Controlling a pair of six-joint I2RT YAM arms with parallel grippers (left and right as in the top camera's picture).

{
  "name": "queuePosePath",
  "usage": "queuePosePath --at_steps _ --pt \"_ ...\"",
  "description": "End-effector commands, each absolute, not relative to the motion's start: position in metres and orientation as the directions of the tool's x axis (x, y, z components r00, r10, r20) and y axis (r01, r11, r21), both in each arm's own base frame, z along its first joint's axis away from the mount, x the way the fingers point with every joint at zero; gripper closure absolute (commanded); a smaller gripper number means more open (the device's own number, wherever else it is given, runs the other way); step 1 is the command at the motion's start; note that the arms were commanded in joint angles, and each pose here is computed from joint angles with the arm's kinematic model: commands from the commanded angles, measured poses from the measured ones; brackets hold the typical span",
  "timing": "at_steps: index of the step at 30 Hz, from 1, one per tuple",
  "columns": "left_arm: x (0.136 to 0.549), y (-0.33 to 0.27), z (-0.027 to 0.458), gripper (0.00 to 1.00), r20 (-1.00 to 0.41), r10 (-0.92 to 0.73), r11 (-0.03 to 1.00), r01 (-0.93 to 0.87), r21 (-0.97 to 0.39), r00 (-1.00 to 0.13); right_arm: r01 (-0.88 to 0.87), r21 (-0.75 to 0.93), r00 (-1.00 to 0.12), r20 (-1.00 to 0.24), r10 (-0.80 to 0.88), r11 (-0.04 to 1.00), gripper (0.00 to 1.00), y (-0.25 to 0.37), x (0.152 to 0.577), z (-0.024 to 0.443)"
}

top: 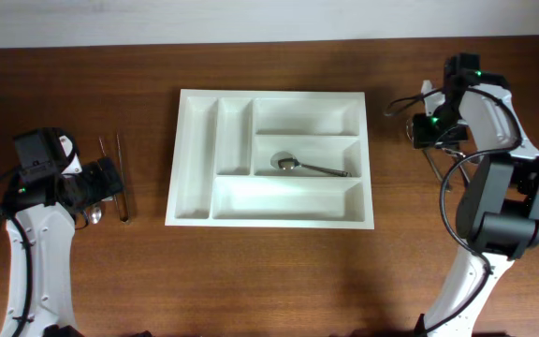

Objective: Pack container
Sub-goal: 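Grasp the second metal spoon with the right gripper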

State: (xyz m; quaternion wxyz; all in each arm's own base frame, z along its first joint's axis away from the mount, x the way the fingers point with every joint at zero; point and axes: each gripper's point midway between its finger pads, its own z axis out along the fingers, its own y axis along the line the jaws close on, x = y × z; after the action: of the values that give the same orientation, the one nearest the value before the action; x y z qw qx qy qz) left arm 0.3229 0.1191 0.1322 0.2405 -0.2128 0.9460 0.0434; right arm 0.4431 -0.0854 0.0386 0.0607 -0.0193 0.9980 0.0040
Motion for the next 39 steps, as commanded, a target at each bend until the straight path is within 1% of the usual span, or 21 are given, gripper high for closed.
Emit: queuePosePath --at_steps 1,5,28,29,31,33,39 --pt "0.329 0.12 0.139 0.01 -0.49 -0.372 0.911 -0.412 -0.028 -0.788 -0.027 -0.024 -0.989 -0.147 -0.03 0.999 0.64 -0.102 0.443 0.047" --pt "0.329 0.12 0.139 0.01 -0.49 -0.372 0.911 -0.412 -0.029 -0.788 -0.016 -0.019 -0.989 -0.145 -0.018 1.0 0.64 -0.107 0.443 0.041" --pt "0.329 0.12 0.139 0.01 -0.49 -0.372 0.911 -0.411 -0.029 -0.789 -0.014 0.048 -1.0 -0.027 -0.013 0.999 0.65 -0.093 0.427 -0.002" --pt "0.329 0.12 0.139 0.01 -0.49 -0.372 0.911 -0.411 -0.029 -0.789 -0.011 0.049 -1.0 -0.025 -0.01 0.999 0.65 -0.093 0.427 -0.003" --pt "0.329 0.12 0.139 0.01 -0.49 -0.372 0.911 -0.412 -0.029 -0.788 -0.011 0.051 -1.0 -0.022 -0.01 0.999 0.73 -0.093 0.427 -0.005" --pt "0.329 0.12 0.139 0.01 -0.49 -0.372 0.911 -0.411 -0.029 -0.789 -0.011 0.053 -1.0 -0.022 -0.01 0.999 0.78 -0.093 0.427 -0.005" --pt "0.329 0.12 0.139 0.01 -0.49 -0.372 0.911 -0.412 -0.029 -0.789 0.0 0.083 -1.0 -0.012 0.001 0.997 0.88 -0.087 0.424 -0.004"
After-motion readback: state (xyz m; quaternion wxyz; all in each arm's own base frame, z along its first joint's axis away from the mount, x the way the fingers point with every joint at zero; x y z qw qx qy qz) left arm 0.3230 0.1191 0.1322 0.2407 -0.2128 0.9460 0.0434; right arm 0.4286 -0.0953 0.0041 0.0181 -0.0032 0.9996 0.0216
